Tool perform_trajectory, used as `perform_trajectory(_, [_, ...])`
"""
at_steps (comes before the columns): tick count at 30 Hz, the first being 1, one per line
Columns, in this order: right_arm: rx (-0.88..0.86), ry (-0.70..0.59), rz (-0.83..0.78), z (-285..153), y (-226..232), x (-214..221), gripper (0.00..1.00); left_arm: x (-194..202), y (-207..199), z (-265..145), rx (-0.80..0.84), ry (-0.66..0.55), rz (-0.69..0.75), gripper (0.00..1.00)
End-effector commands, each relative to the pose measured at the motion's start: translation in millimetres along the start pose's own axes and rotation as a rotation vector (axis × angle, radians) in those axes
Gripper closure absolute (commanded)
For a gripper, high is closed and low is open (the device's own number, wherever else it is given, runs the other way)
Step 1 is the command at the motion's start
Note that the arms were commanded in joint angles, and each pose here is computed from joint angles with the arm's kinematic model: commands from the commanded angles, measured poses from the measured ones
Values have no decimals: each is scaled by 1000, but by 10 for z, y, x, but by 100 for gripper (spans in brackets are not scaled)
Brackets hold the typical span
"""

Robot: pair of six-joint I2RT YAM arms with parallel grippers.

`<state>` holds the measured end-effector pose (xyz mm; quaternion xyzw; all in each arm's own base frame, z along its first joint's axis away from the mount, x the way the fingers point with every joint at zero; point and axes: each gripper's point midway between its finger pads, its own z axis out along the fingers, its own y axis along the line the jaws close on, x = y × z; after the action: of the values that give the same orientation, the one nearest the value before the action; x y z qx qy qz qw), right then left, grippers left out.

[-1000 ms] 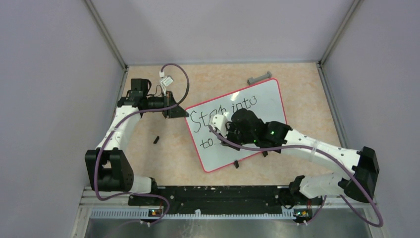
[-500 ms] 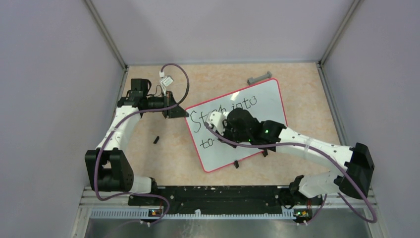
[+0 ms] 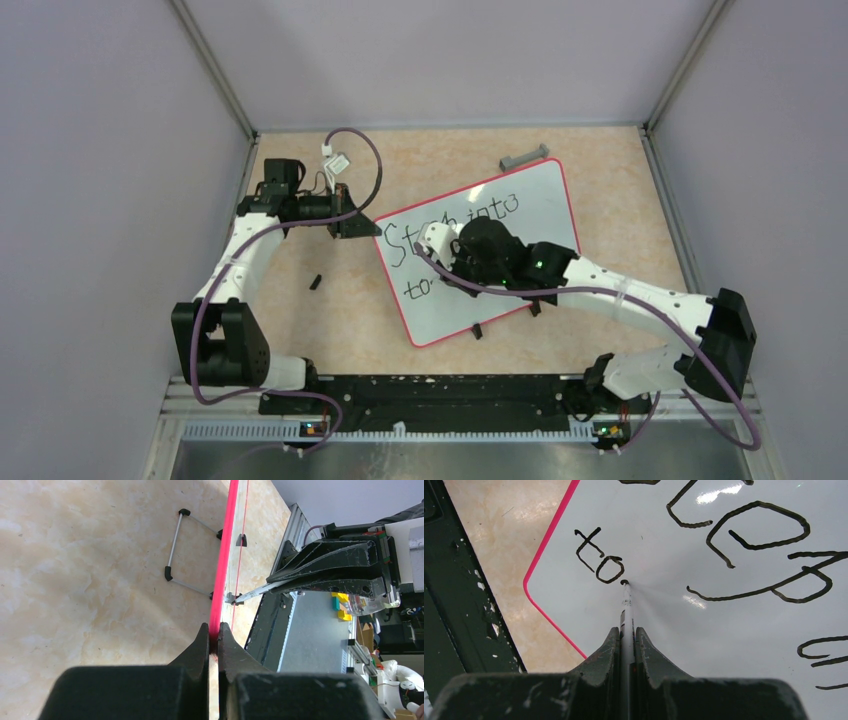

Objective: Write a sentence on the whiteboard

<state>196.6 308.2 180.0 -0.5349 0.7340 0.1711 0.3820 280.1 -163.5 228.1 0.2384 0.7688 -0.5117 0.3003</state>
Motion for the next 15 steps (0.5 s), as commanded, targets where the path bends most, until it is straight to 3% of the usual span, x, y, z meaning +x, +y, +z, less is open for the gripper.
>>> perform_trajectory(1, [71,-34,10,-83,-194,-96,100,30,51,9,-26,5,35,100])
perform_trajectory(15, [-34,21,-20,27,36,118,100,34,55,8,-29,6,33,100])
